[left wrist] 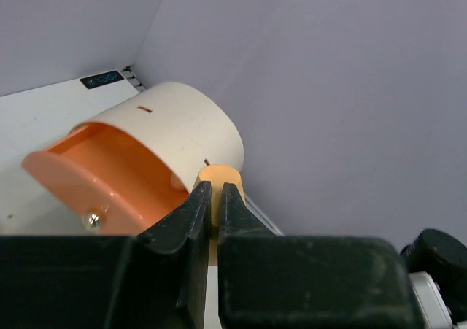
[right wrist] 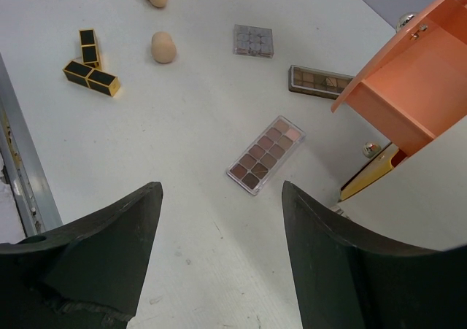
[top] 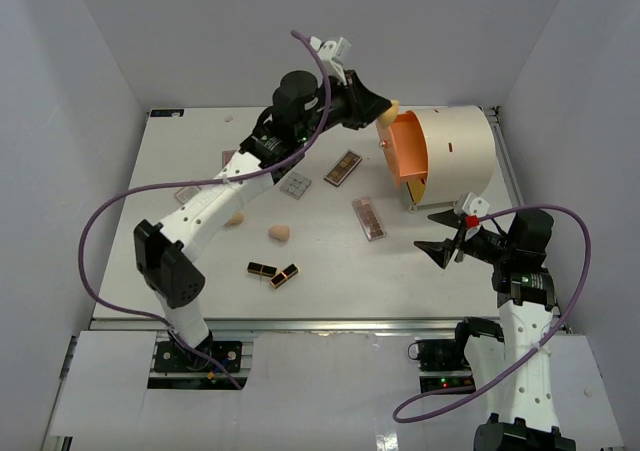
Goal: Organize the makeup
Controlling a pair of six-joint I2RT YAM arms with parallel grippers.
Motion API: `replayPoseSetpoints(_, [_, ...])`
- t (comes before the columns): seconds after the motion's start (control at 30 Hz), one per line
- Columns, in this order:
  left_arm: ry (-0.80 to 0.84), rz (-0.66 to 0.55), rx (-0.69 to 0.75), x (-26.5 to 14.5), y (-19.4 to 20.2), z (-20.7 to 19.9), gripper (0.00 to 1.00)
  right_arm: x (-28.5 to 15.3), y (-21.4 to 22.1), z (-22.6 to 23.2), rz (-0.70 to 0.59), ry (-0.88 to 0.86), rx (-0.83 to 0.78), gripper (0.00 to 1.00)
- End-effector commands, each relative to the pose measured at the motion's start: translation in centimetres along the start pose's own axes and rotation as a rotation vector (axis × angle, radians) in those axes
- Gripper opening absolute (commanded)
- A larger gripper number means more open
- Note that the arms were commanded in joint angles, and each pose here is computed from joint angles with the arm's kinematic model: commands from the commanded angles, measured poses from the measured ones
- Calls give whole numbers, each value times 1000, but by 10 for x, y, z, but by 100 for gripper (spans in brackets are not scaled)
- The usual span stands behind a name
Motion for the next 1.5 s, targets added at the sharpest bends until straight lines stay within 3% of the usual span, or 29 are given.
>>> replayPoseSetpoints(0.0, [-5,57,-57,45,26,14,7,0,-2,-4,-13,10,-21,73])
replayPoseSetpoints(0.23, [-58,-2,-27,91,32,31,8,-1,-1,-5,-12,13,-15,73])
replayPoseSetpoints(0.43, [-121,-1,16,97,41,44,11,-1,0,-5,-13,11,-11,73])
replayPoseSetpoints(0.67, [-151,56,27,97,60,54,30,-1,0,-5,-12,14,-10,73])
replayPoseSetpoints(0.9, [-137,52,32,96,53,46,50,-2,2,-7,-8,22,-5,73])
replayPoseSetpoints(1.1, [-119,29,44,89,37,34,60,-2,2,-6,-10,21,-4,73])
replayPoseSetpoints(1.3, [-111,3,72,76,18,22,61,-1,5,-4,-19,0,-12,74])
replayPoseSetpoints(1.47, [-72,-8,160,24,-10,-6,61,0,7,7,-56,-85,-64,76])
Point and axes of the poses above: each gripper's point midway between its finger pads, its own x axis out along the fingers, its own z axis along the line the jaws close on, y = z × x, the point moved 6 cm from there along -x, back along the fingers, and after that the axes turned 1 degree about -x, right-handed, at the moved point
